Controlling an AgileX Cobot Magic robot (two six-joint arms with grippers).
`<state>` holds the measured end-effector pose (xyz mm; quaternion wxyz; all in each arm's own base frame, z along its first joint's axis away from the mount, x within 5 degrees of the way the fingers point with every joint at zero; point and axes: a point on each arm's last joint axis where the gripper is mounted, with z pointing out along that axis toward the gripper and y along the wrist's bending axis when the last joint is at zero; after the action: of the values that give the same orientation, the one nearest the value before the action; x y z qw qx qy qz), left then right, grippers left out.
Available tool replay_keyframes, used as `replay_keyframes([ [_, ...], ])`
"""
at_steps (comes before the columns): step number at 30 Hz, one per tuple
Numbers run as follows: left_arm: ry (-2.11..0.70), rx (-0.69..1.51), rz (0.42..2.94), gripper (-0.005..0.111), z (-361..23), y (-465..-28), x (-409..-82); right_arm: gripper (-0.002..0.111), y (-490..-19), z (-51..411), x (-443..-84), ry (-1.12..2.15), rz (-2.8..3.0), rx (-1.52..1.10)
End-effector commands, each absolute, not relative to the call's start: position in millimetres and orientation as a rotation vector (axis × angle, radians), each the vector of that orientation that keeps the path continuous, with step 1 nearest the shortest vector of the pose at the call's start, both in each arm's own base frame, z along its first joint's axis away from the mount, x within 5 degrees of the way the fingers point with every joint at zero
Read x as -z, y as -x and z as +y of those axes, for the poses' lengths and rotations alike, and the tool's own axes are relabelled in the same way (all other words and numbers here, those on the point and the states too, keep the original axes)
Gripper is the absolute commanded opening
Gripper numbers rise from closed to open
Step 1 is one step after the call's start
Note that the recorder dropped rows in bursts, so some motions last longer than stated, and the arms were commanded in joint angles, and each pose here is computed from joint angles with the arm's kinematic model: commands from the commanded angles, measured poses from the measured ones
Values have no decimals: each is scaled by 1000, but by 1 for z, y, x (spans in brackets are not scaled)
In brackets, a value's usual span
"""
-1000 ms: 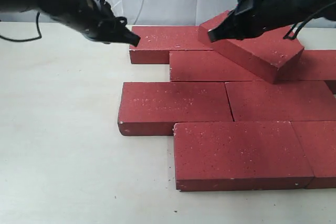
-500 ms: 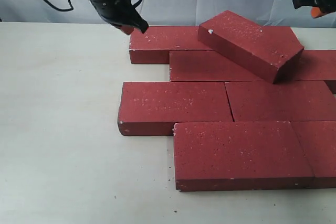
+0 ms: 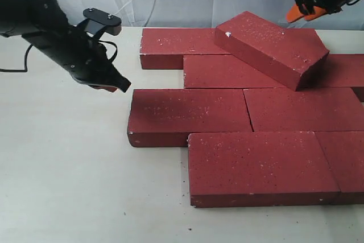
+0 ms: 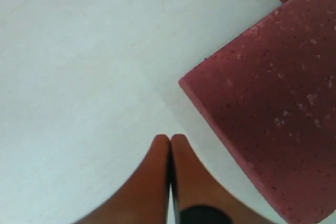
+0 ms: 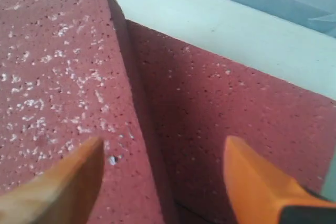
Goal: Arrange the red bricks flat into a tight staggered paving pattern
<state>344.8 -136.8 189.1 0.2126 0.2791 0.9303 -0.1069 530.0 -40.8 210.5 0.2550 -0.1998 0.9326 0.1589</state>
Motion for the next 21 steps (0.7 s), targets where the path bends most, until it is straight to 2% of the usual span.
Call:
replay_keyframes([
  [1,-728,237,2506,0,-128,-331,-188,67,-532,-30,-206,586,2519,-460],
  [4,-730,198,2476,0,-125,-330,-182,60,-533,-28,-203,584,2519,-479],
  [21,-719,182,2450,0,-124,-331,-181,59,-537,-22,-181,630,2523,-524],
])
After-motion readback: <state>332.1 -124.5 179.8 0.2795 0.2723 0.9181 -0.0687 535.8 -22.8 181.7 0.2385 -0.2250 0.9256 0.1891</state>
